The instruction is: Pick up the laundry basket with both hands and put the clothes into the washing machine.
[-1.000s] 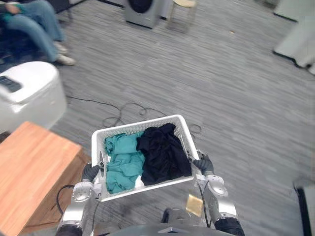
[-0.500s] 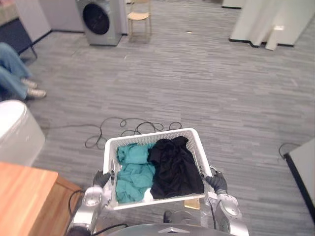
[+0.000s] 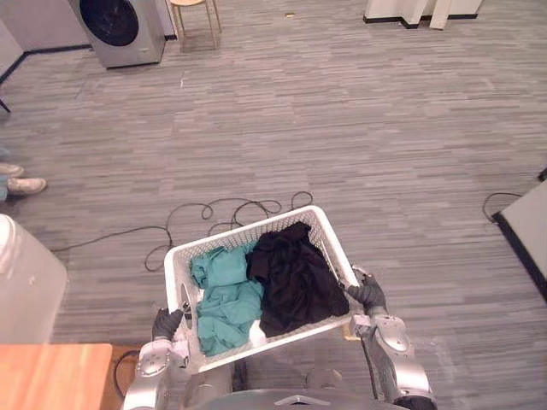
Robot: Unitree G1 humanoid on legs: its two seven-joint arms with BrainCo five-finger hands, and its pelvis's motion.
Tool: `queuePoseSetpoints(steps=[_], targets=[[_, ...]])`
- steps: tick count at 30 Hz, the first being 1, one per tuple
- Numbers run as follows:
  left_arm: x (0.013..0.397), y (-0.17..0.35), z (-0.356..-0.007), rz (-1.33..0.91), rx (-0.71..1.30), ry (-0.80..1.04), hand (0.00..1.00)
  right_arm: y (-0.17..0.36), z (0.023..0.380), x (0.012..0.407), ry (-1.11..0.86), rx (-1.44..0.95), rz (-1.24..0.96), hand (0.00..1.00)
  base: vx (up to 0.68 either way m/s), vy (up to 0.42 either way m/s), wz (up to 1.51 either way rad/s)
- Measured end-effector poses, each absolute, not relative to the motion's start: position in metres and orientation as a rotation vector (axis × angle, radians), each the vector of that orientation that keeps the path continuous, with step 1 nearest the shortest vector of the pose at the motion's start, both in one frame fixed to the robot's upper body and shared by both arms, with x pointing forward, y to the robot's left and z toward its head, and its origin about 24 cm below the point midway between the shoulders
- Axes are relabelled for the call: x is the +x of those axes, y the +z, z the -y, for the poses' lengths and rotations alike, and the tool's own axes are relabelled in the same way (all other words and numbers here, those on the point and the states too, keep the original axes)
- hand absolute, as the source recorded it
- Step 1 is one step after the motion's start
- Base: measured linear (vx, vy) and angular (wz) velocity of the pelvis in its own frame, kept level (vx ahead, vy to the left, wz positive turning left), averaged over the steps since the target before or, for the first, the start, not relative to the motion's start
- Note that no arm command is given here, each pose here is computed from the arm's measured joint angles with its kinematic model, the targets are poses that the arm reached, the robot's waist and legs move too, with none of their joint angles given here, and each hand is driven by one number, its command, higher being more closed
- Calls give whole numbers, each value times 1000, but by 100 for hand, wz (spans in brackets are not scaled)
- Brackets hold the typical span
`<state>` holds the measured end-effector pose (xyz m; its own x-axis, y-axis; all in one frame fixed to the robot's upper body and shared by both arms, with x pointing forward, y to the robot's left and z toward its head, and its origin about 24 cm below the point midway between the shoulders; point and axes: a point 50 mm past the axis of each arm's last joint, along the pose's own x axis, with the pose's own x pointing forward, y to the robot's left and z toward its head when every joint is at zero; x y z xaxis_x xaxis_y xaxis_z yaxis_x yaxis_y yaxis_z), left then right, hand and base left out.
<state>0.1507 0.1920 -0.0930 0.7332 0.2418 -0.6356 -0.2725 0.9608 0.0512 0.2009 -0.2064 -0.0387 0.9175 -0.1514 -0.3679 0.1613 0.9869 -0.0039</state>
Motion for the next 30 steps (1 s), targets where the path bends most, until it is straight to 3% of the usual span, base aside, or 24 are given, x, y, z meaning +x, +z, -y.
queuePoseSetpoints(steps=[7,17,30], targets=[[161,-83,-195,-648,-9,269,100,-40,200,194,-195,79,-372,100,412,108,16],[198,-59,-161,-520,-14,138,100,-10,229,175,-327,62,-249,100,547,-129,40],[165,-76,-166,-611,-109,243,100,-3,224,182,-248,-21,-240,100,536,-54,-39]])
